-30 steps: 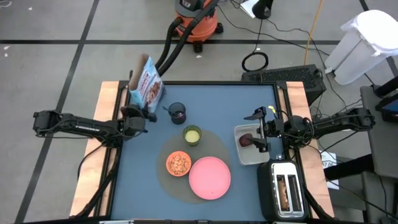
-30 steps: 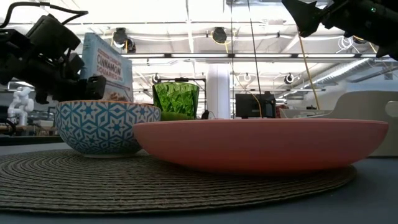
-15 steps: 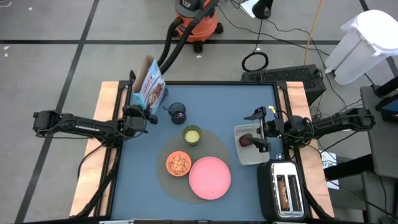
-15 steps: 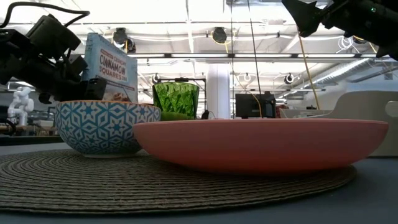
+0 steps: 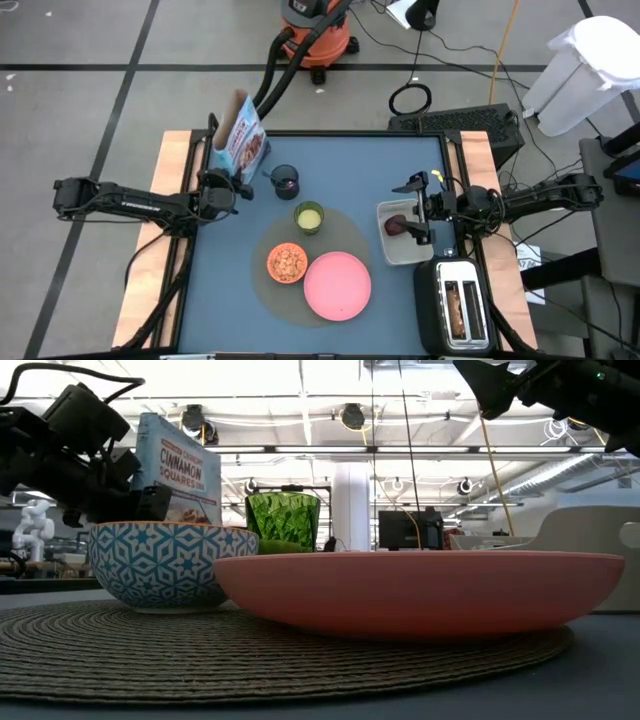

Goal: Arrange a breakfast setting
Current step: Pour the cereal from the cereal box into the red bowl

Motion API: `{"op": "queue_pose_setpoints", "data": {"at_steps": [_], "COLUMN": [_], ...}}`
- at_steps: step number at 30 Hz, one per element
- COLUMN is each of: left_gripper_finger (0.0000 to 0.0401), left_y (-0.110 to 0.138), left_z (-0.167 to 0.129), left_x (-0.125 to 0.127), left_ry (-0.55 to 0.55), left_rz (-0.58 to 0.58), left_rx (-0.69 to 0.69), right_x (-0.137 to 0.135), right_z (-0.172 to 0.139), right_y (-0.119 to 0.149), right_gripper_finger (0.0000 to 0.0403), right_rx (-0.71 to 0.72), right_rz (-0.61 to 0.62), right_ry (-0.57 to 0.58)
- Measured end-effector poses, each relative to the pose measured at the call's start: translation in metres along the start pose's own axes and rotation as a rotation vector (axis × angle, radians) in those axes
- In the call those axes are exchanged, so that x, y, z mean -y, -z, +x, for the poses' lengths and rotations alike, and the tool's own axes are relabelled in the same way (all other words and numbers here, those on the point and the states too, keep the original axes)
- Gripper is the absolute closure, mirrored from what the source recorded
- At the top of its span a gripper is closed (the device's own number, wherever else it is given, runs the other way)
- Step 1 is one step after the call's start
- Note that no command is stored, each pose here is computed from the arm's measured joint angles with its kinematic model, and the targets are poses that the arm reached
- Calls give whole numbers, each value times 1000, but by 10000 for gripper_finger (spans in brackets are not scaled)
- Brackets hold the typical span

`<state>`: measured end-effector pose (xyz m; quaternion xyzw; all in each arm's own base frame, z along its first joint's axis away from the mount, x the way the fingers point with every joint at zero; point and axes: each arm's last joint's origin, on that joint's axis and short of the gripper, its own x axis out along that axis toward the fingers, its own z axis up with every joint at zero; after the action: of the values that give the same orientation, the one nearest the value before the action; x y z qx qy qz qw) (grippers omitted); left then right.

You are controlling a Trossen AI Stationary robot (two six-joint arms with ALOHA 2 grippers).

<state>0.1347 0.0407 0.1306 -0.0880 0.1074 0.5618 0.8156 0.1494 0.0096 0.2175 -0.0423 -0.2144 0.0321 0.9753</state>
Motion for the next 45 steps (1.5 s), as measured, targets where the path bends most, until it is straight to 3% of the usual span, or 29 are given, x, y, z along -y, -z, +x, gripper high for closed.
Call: {"op": "queue_pose_setpoints", "data": {"at_steps": [13,20,45], "left_gripper_finger": [160,110,93], "left_y": [0,0,0], "left_z": [0,0,0], "left_x": [0,0,0], "left_ry": [4,1,2], "left_rz": [-30,-28,-36], "left_rx": [-3,-1,2], "right_x": [0,0,0], "right_z": [0,0,0], "right_y": [0,0,0], "right_gripper_finger": [34,34,34], "right_rx": [0,0,0], "right_rz": [0,0,3], "right_ry": [0,0,0]}}
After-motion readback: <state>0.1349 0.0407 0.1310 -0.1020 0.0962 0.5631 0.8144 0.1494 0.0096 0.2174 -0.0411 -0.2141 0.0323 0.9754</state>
